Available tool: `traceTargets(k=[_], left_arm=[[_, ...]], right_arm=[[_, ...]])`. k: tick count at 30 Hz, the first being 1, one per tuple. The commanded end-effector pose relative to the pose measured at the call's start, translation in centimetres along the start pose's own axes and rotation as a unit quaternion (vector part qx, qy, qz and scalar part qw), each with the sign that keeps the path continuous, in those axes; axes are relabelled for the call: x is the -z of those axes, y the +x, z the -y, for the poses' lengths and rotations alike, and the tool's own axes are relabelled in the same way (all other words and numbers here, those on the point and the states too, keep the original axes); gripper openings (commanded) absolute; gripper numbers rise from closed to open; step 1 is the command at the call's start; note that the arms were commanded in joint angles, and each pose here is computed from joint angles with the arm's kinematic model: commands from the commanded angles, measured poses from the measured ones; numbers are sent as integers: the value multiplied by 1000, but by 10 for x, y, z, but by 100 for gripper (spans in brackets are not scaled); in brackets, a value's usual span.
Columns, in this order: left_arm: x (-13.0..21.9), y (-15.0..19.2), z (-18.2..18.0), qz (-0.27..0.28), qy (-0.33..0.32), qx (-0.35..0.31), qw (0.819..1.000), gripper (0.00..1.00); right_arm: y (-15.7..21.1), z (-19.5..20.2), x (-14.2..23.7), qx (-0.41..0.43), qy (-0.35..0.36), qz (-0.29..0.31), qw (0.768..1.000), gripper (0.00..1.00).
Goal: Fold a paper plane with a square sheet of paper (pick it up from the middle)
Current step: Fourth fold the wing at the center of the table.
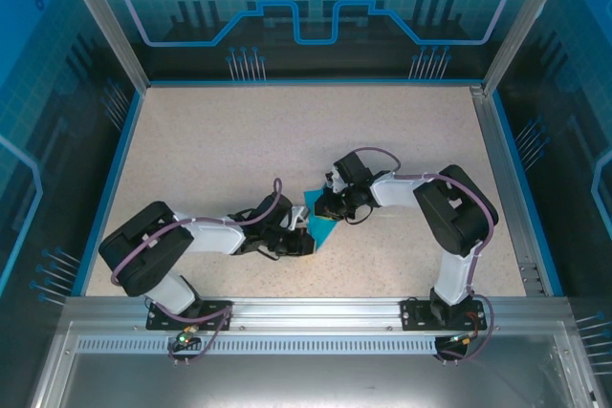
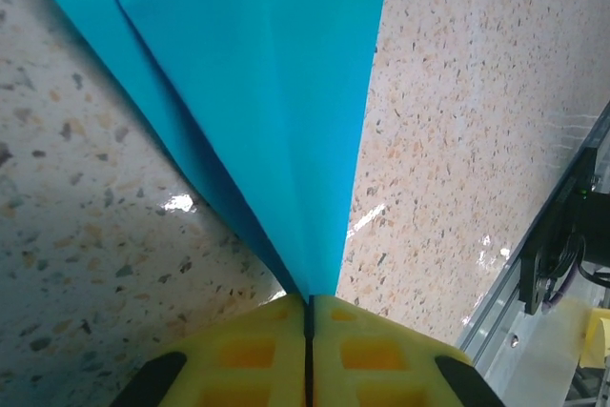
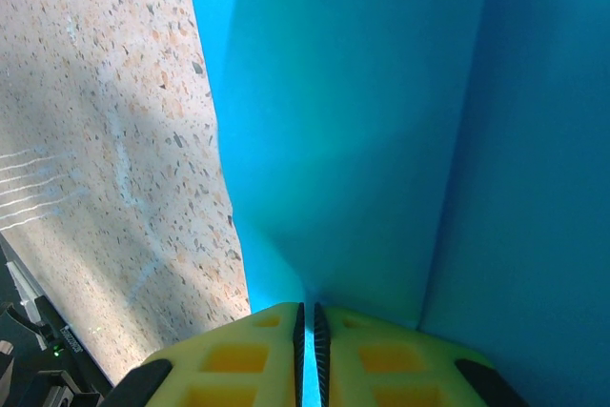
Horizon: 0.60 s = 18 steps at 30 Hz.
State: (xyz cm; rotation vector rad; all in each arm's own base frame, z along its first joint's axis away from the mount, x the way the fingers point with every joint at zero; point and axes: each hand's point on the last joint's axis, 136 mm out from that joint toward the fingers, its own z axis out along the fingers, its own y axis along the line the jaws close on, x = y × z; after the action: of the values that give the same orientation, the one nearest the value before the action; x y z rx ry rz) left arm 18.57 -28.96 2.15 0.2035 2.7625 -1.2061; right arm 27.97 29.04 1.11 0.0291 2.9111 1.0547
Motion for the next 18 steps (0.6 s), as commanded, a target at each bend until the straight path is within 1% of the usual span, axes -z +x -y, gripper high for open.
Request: traceTargets(k=[1, 3, 6, 8, 11, 15, 18], left_arm=[[-6, 15, 2, -37, -2, -22, 999, 9], [-7, 17, 1, -45, -4, -22, 999, 11], [-5, 18, 2, -44, -5, -22, 999, 19], [0, 17, 2, -36, -9, -21, 999, 26], [9, 15, 8, -21, -5, -21, 1000, 31], [24, 8, 14, 11, -8, -21, 1000, 32], [38, -4, 22, 48, 1, -20, 999, 33]], right_arm=[[27, 34, -12, -20, 58, -38, 997, 15], [27, 35, -13, -20, 58, -38, 997, 15], [27, 35, -12, -19, 60, -38, 997, 15], [27, 35, -12, -18, 60, -38, 997, 15], [27, 35, -12, -18, 60, -37, 997, 15], [27, 34, -11, -15, 59, -37, 997, 15], [27, 34, -10, -14, 60, -35, 997, 15]])
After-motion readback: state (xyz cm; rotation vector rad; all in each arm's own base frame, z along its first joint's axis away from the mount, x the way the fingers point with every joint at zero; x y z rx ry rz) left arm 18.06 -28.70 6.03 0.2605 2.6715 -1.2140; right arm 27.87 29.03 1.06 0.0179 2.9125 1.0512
